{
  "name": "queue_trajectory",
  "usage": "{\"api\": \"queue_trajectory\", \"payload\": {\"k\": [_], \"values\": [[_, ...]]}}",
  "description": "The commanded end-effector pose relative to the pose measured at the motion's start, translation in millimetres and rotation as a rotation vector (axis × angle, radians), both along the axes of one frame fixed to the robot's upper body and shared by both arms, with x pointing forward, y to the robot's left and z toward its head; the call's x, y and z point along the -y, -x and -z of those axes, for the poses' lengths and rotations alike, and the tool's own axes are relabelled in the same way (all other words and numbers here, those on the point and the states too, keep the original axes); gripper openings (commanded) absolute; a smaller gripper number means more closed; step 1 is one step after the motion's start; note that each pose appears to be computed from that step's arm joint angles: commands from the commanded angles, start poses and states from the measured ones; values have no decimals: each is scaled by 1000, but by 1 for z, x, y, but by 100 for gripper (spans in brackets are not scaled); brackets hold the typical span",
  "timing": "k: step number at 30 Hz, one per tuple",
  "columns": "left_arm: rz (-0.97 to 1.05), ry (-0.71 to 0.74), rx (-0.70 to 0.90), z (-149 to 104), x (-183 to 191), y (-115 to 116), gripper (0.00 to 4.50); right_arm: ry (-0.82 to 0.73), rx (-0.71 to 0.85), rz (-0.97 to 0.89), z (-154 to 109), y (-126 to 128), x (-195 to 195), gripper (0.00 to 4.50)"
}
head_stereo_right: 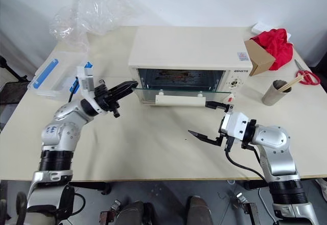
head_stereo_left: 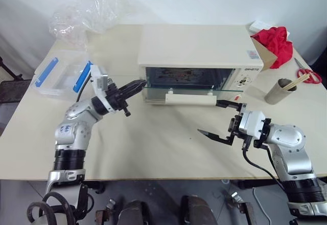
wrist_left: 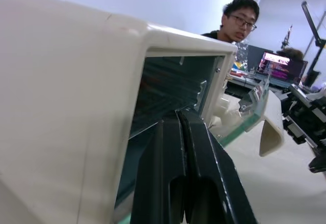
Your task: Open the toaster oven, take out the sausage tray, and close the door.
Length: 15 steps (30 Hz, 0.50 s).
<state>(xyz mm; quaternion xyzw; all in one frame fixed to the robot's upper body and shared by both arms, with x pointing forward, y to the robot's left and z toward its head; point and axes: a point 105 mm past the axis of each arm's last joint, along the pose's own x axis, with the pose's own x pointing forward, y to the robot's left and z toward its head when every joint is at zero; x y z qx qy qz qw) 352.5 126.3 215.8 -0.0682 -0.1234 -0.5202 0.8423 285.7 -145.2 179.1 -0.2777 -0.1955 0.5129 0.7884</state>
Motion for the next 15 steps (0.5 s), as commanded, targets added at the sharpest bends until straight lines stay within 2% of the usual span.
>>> {"api": "queue_trajectory", "payload": {"k": [1, 5, 9, 12, 15], "values": [[63, -35, 26, -1, 6, 6, 1, 5, 39, 18, -5, 7, 4, 450], [116, -84, 4, 13, 11, 12, 1, -37, -21, 185, 7, 6, 37, 450], [152, -105, -28, 24, 12, 18, 1, 8, -107, 470, 38, 26, 113, 450], [190, -208, -39, 44, 14, 27, 1, 30, -95, 605, 35, 38, 147, 450], [194, -291, -62, 66, 12, 30, 1, 60, -7, 663, 13, 35, 159, 450]]}}
